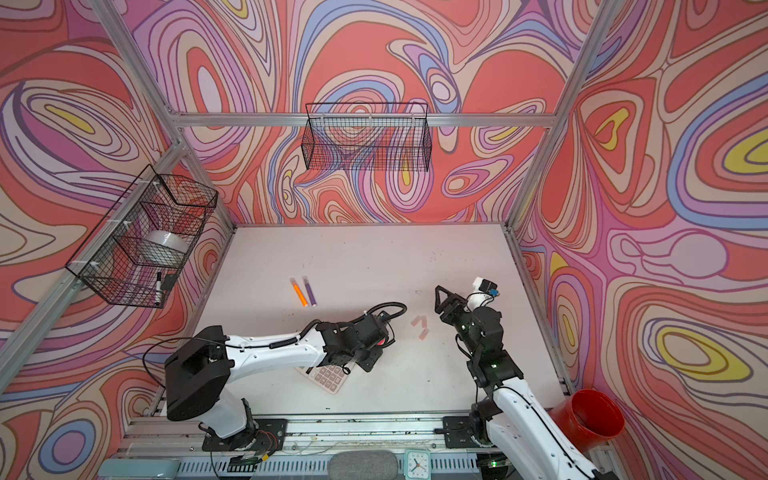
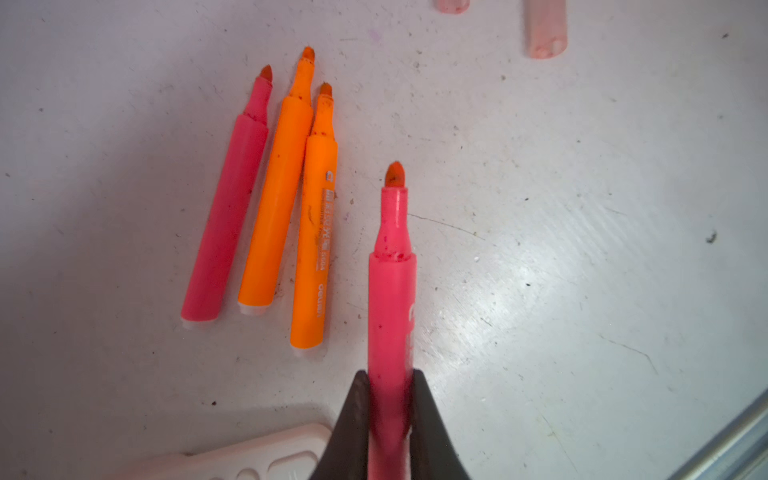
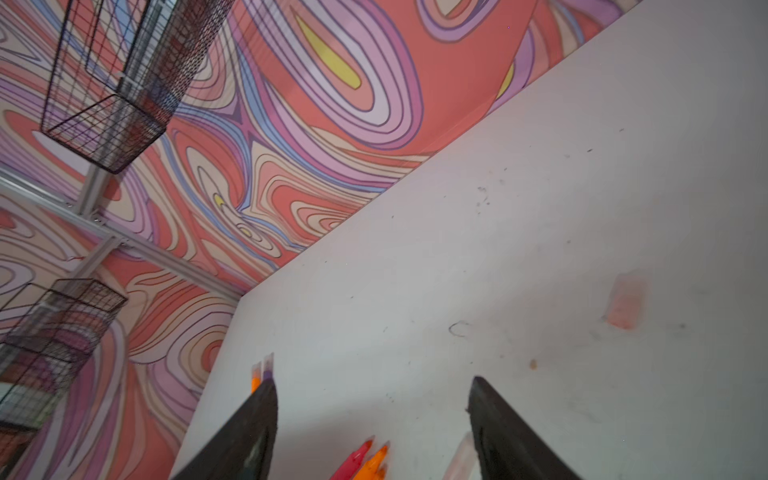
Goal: Insert the pens into the pen caps
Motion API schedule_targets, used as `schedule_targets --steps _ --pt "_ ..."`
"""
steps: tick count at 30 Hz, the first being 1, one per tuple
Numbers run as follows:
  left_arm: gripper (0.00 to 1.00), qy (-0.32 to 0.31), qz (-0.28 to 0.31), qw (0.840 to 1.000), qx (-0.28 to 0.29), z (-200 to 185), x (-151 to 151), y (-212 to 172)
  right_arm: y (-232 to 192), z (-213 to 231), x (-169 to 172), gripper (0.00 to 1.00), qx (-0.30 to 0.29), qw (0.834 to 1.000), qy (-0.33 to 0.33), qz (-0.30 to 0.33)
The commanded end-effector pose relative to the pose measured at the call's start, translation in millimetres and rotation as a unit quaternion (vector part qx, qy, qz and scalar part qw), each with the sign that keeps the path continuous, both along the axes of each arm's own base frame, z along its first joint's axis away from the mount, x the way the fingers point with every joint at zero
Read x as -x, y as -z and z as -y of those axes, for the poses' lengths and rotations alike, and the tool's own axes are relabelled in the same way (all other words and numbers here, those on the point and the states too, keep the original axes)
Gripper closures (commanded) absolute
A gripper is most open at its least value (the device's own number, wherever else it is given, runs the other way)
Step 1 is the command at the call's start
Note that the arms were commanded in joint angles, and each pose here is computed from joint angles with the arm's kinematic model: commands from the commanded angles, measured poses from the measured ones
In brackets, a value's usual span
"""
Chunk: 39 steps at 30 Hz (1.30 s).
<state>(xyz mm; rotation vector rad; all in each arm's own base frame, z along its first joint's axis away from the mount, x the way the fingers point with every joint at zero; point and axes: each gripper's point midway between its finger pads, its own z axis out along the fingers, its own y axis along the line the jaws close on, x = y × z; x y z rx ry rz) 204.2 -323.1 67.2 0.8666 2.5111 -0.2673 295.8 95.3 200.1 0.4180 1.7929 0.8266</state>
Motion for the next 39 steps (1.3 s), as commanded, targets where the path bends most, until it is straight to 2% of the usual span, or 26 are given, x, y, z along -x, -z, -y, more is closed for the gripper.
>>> schedule_targets --steps 1,9,12,21,30,39 --pt "0.90 -0.008 0.029 0.999 0.032 -0.8 -7.6 -16.6 2.4 -38.1 17.1 0.25 -0.072 0.994 -0.079 -0.009" --pt "0.89 -0.016 0.056 0.997 0.049 -9.3 -9.9 -30.8 -9.2 -96.8 38.1 0.25 -0.103 0.983 -0.153 0.009" --pt "0.89 -0.015 0.058 0.996 0.062 -9.6 -8.1 -36.5 -7.2 -119.9 44.9 0.26 -0.092 0.981 -0.173 0.010" --pt "0.89 -0.042 0.111 0.988 0.094 -29.4 -13.0 -63.4 27.4 -173.9 41.2 0.37 -0.073 0.978 -0.195 -0.030" --pt "0.90 -0.042 0.117 0.987 0.100 -32.2 -12.0 -68.7 38.1 -212.6 41.5 0.47 -0.062 0.970 -0.229 -0.047" --pt "0.90 -0.043 0.125 0.986 0.106 -34.3 -12.3 -72.3 42.3 -228.2 44.8 0.73 -0.054 0.969 -0.236 -0.053"
